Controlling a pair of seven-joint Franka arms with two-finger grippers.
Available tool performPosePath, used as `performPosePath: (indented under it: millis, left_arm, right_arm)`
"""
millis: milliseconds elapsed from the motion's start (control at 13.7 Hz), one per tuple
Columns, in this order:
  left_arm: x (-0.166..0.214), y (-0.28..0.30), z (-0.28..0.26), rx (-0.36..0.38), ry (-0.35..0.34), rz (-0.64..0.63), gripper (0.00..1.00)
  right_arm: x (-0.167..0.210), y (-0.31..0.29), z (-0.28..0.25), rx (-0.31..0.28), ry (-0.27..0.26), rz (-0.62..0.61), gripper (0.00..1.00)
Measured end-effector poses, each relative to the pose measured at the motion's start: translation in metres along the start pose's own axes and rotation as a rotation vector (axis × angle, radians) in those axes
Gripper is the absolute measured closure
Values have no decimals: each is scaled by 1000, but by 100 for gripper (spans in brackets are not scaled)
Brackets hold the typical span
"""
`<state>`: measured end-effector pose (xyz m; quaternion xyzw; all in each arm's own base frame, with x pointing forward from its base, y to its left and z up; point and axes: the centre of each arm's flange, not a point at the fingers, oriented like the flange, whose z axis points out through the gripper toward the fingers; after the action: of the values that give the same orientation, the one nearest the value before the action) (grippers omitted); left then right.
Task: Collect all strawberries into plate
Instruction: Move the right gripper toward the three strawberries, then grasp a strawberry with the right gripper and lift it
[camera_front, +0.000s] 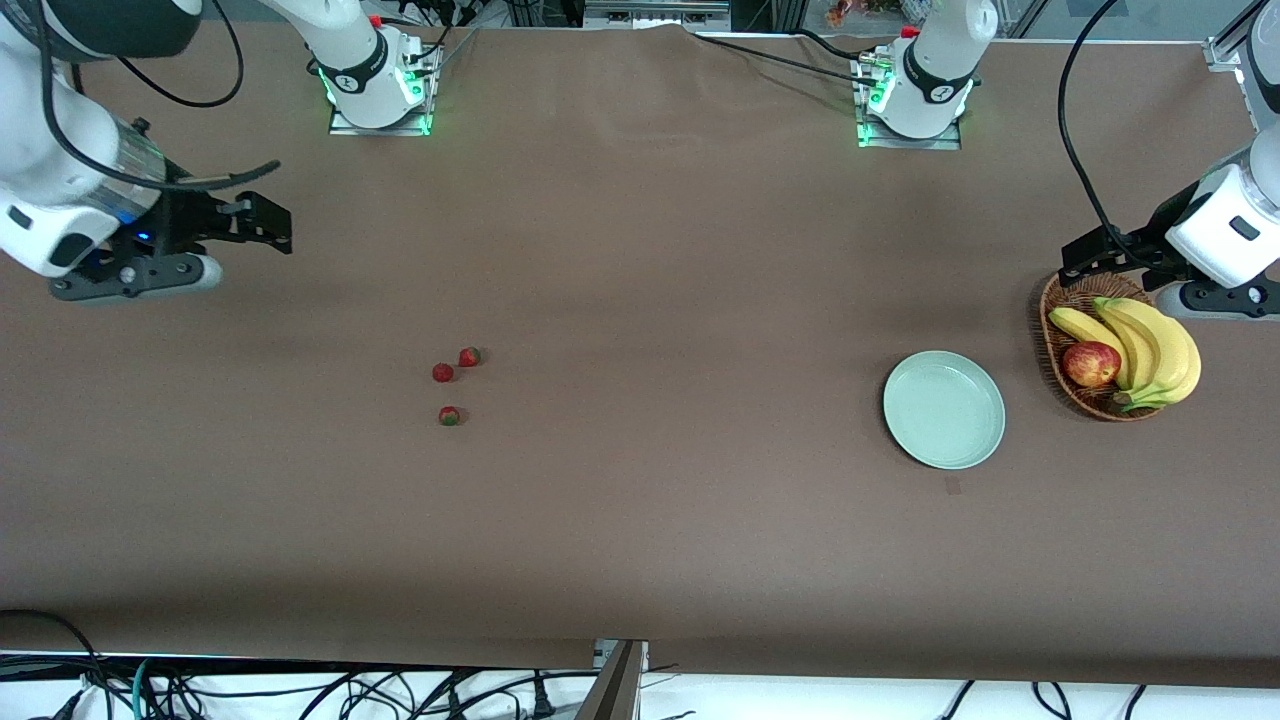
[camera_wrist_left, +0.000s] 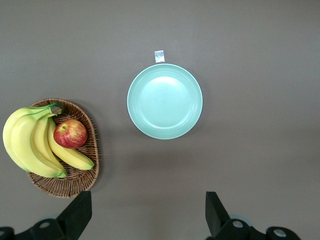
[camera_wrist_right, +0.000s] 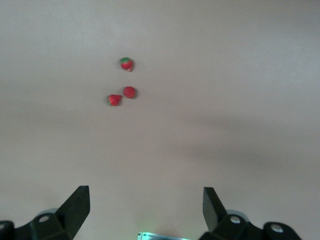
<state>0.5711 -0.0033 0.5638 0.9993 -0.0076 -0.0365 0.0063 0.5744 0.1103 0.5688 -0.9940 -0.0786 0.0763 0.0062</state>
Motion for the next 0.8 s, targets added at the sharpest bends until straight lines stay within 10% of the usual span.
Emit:
performPosePath:
  millis: [802]
  left_arm:
    - [0,0,0,0,0,0,0]
  right_arm:
    - [76,-94,278,-33,56,54,3]
